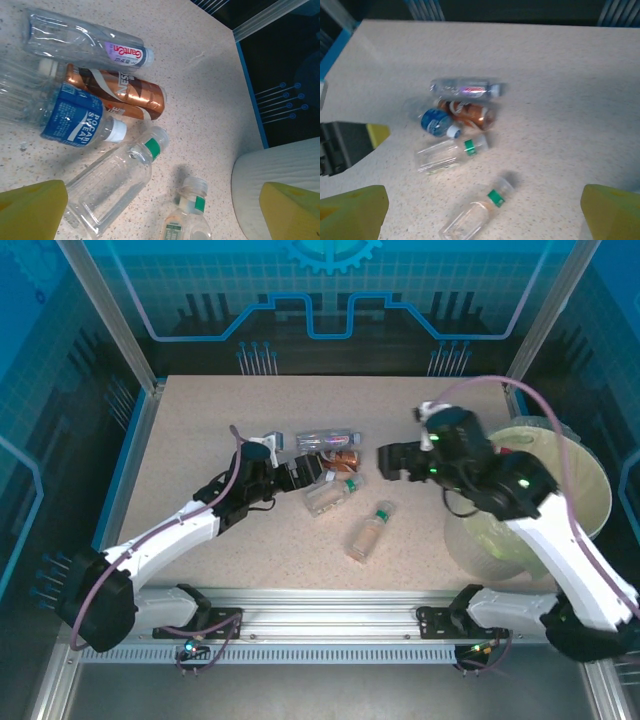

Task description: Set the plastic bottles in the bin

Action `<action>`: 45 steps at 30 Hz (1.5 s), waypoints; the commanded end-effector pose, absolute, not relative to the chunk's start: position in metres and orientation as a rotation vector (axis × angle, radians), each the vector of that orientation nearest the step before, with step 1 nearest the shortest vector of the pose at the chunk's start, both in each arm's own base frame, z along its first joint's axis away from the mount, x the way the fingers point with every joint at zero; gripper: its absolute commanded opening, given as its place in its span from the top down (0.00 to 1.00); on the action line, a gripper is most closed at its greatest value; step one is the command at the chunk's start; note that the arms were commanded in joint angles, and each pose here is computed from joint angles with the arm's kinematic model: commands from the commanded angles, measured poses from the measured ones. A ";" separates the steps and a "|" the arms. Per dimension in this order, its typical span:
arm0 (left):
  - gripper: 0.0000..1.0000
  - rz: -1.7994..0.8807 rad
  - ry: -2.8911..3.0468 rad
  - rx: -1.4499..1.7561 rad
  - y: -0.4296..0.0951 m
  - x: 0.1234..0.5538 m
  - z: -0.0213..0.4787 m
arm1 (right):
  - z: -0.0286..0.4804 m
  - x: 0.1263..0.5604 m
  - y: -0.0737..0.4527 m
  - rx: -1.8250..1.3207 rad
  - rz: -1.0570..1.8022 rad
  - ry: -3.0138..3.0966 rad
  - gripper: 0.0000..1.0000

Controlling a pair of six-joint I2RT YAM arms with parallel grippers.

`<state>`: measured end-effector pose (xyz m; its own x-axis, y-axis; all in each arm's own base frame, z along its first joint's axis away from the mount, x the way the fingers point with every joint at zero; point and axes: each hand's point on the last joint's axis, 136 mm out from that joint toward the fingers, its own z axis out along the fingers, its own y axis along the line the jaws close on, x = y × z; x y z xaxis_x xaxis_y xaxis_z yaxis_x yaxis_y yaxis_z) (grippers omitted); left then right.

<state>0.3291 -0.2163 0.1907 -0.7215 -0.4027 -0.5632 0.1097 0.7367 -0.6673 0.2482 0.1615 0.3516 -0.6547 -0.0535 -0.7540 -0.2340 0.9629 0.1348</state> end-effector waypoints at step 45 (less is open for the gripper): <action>0.01 -0.612 2.388 -0.005 -0.206 0.328 0.143 | 0.088 0.219 0.213 0.130 -0.106 2.520 0.47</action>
